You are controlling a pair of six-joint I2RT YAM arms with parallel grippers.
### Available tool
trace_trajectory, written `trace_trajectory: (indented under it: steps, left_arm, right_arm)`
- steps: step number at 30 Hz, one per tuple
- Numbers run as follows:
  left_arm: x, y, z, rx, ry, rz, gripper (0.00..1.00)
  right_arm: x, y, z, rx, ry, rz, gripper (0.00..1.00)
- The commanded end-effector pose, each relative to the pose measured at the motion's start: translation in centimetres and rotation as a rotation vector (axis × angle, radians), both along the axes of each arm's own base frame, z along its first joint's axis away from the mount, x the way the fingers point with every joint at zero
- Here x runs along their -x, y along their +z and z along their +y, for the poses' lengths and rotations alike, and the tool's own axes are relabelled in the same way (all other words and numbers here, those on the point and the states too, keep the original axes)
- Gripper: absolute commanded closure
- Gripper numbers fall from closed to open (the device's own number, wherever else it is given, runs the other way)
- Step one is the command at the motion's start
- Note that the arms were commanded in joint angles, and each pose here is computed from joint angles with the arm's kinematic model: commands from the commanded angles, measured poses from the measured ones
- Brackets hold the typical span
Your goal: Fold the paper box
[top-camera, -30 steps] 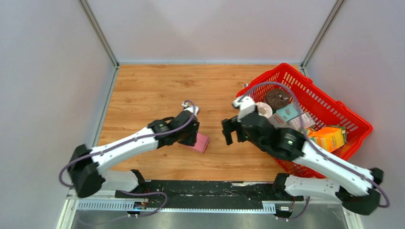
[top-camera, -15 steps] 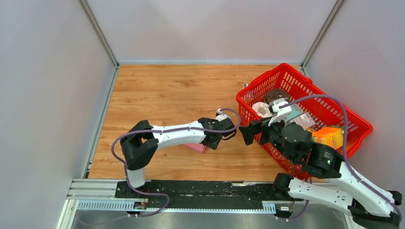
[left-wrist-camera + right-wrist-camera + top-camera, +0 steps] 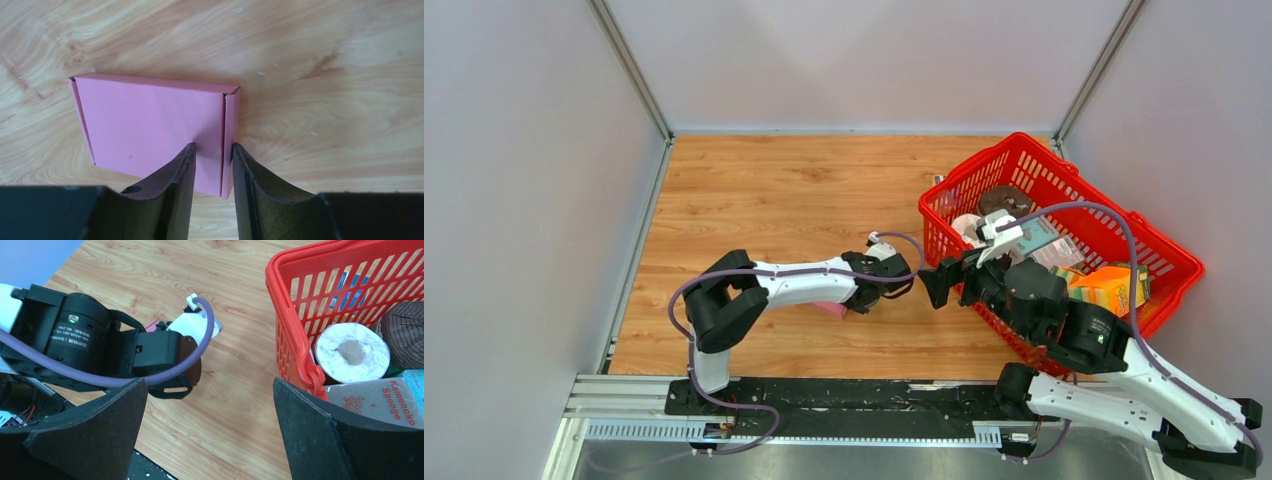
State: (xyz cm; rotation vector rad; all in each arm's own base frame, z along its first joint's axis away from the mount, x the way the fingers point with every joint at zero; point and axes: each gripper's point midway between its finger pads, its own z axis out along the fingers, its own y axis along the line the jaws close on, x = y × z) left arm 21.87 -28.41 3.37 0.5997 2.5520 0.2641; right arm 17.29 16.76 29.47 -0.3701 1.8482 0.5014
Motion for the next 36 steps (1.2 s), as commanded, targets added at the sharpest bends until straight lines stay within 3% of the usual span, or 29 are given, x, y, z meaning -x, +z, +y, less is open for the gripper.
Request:
trace_trajectory:
  steps: [1, 16, 26, 36]
  left_arm:
    - [-1.0, -1.7, 4.4, -0.043, 0.119, 0.008, 0.6]
    - [-5.5, -2.4, 17.9, 0.043, 0.507, 0.028, 0.62]
    - [-8.6, -1.9, 18.9, 0.371, 0.826, 0.073, 0.65]
    - [-10.2, -1.5, 20.0, 0.585, 1.096, 0.065, 0.67]
  right_arm:
    - [-0.3, 0.7, 0.8, -0.031, 0.011, -0.027, 0.0]
    - [-0.6, -0.4, 1.3, 0.003, 0.018, -0.013, 0.0]
    - [-0.4, -0.3, 1.5, 0.004, 0.032, -0.012, 0.0]
    - [-0.2, 0.2, 0.6, -0.006, 0.017, -0.02, 0.0]
